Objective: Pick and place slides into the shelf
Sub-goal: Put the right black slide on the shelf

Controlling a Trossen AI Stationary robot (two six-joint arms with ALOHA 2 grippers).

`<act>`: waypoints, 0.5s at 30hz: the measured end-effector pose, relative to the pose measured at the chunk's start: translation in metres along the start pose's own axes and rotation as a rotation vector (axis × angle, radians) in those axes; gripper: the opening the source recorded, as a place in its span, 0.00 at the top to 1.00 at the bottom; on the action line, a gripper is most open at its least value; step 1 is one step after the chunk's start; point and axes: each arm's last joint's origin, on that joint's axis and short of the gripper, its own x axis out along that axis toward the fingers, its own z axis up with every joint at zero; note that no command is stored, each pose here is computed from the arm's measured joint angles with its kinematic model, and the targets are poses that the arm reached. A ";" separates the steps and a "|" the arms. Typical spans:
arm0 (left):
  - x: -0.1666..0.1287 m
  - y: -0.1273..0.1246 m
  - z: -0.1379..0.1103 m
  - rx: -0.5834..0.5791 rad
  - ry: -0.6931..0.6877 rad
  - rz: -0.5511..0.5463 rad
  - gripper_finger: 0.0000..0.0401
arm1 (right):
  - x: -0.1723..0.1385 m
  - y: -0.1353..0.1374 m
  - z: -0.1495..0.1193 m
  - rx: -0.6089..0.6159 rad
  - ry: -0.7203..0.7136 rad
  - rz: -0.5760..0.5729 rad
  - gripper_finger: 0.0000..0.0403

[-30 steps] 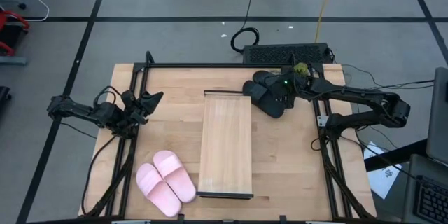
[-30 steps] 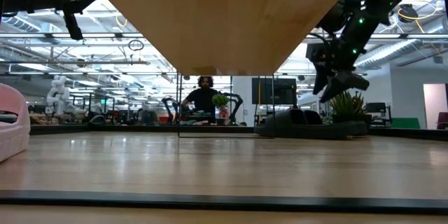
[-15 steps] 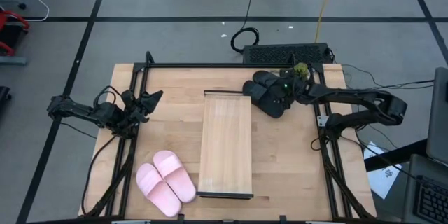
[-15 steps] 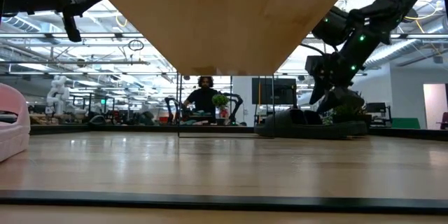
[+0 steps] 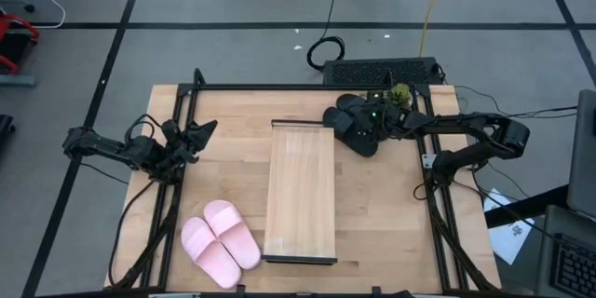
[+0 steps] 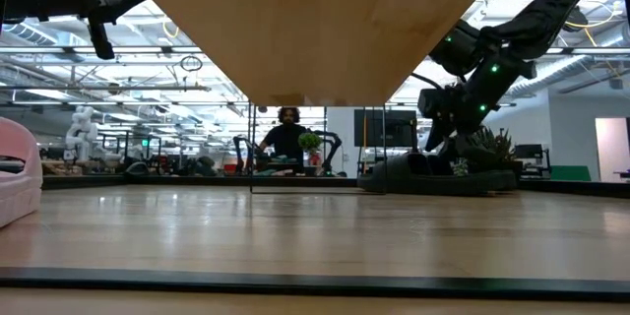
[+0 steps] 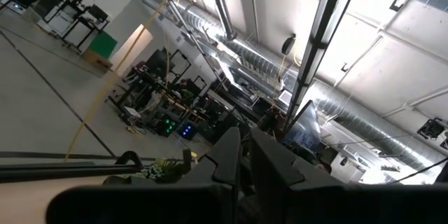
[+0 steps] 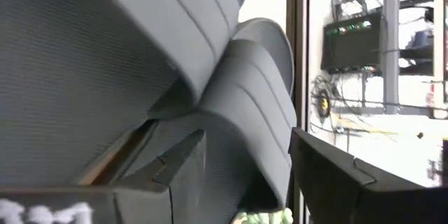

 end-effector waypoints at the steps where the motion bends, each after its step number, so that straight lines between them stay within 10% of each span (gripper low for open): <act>1: 0.000 0.000 0.000 0.000 0.000 0.000 0.92 | 0.001 -0.001 0.000 0.002 -0.001 -0.007 0.52; 15: 0.000 0.001 -0.002 0.013 0.020 0.008 0.92 | 0.006 -0.011 -0.007 0.066 -0.034 -0.013 0.66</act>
